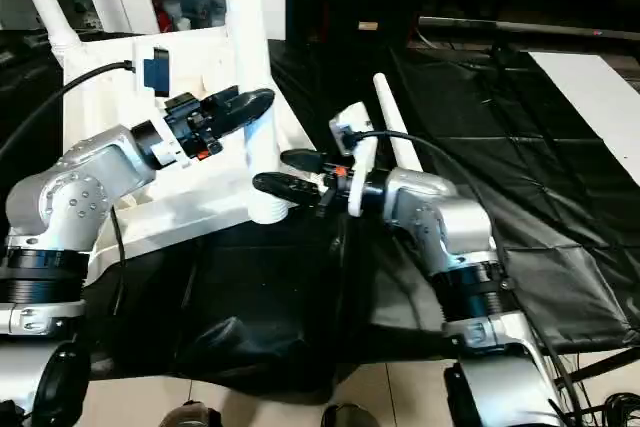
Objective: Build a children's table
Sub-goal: Insert table leg to table base
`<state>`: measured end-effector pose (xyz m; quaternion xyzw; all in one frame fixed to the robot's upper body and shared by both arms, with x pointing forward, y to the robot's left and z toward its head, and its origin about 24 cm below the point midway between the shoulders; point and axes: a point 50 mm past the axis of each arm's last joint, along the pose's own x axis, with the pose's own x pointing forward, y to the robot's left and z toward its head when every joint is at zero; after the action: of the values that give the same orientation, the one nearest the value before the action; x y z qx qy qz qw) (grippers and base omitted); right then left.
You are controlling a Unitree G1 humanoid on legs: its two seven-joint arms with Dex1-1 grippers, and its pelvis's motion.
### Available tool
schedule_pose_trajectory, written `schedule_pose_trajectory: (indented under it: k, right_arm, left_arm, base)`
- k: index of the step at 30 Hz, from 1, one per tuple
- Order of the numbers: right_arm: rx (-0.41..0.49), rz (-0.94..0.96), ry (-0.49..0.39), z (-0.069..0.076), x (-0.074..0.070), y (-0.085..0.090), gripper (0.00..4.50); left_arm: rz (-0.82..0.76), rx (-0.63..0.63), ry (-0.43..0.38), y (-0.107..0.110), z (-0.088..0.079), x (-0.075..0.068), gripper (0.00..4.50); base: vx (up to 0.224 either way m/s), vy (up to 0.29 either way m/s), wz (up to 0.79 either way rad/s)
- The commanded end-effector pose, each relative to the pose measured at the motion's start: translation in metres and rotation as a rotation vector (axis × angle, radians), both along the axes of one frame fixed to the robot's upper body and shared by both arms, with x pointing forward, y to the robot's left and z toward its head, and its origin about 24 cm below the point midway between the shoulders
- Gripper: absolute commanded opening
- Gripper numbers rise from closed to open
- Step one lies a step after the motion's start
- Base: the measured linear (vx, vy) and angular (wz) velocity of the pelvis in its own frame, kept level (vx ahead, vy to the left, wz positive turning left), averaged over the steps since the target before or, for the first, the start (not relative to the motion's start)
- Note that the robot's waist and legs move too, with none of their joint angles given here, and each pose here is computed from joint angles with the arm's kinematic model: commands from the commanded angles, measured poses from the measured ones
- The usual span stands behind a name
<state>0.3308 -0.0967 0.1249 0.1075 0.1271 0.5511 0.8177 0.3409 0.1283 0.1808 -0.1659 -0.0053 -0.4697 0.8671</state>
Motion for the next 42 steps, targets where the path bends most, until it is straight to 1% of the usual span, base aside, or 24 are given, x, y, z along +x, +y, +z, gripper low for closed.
schedule_pose_trajectory:
  k: [1, 6, 10, 11, 18, 28, 30, 33, 34, 37, 39, 42]
  right_arm:
    - [-0.021, -0.021, 0.004, 0.003, 0.005, 0.002, 3.90]
    - [-0.044, -0.070, -0.019, 0.004, 0.009, 0.008, 3.90]
    - [-0.057, -0.099, -0.062, 0.005, 0.010, 0.014, 3.90]
    - [-0.042, -0.097, -0.045, 0.004, 0.010, 0.016, 3.90]
    - [-0.032, -0.059, -0.036, 0.007, 0.009, 0.020, 3.90]
    - [-0.052, -0.023, -0.034, 0.008, 0.010, 0.020, 3.90]
    - [-0.054, -0.017, -0.033, 0.007, 0.010, 0.020, 3.63]
    - [-0.064, 0.000, -0.029, 0.006, 0.009, 0.020, 3.50]
    - [-0.064, 0.000, -0.029, 0.006, 0.009, 0.020, 3.24]
    - [-0.069, 0.008, -0.026, 0.004, 0.008, 0.020, 3.11]
    - [-0.069, 0.012, -0.025, 0.004, 0.009, 0.021, 2.81]
    - [-0.067, 0.017, -0.026, 0.004, 0.008, 0.020, 2.68]
  left_arm:
    - [-0.012, -0.005, -0.026, -0.004, 0.008, -0.002, 1.85]
    - [0.012, 0.015, -0.039, -0.005, 0.008, -0.002, 1.85]
    - [0.016, 0.042, -0.057, -0.007, 0.007, -0.003, 1.85]
    - [0.008, 0.046, -0.060, -0.008, 0.006, -0.004, 1.85]
    - [-0.024, 0.081, -0.084, -0.011, 0.006, -0.007, 1.85]
    - [-0.070, 0.117, -0.105, -0.015, 0.005, -0.010, 1.85]
    - [-0.073, 0.117, -0.106, -0.016, 0.005, -0.010, 1.85]
    - [-0.081, 0.119, -0.109, -0.016, 0.005, -0.011, 1.85]
    - [-0.081, 0.119, -0.109, -0.016, 0.005, -0.011, 1.85]
    - [-0.093, 0.123, -0.111, -0.016, 0.005, -0.012, 1.85]
    - [-0.104, 0.126, -0.111, -0.017, 0.004, -0.013, 1.85]
    - [-0.120, 0.128, -0.109, -0.018, 0.003, -0.014, 1.85]
  base:
    - [0.000, 0.000, 0.00]
    - [0.000, 0.000, 0.00]
    - [0.000, 0.000, 0.00]
    - [0.000, 0.000, 0.00]
    - [0.000, 0.000, 0.00]
    - [0.000, 0.000, 0.00]
    - [0.000, 0.000, 0.00]
    - [0.000, 0.000, 0.00]
    - [0.000, 0.000, 0.00]
    - [0.000, 0.000, 0.00]
    - [0.000, 0.000, 0.00]
    - [0.000, 0.000, 0.00]
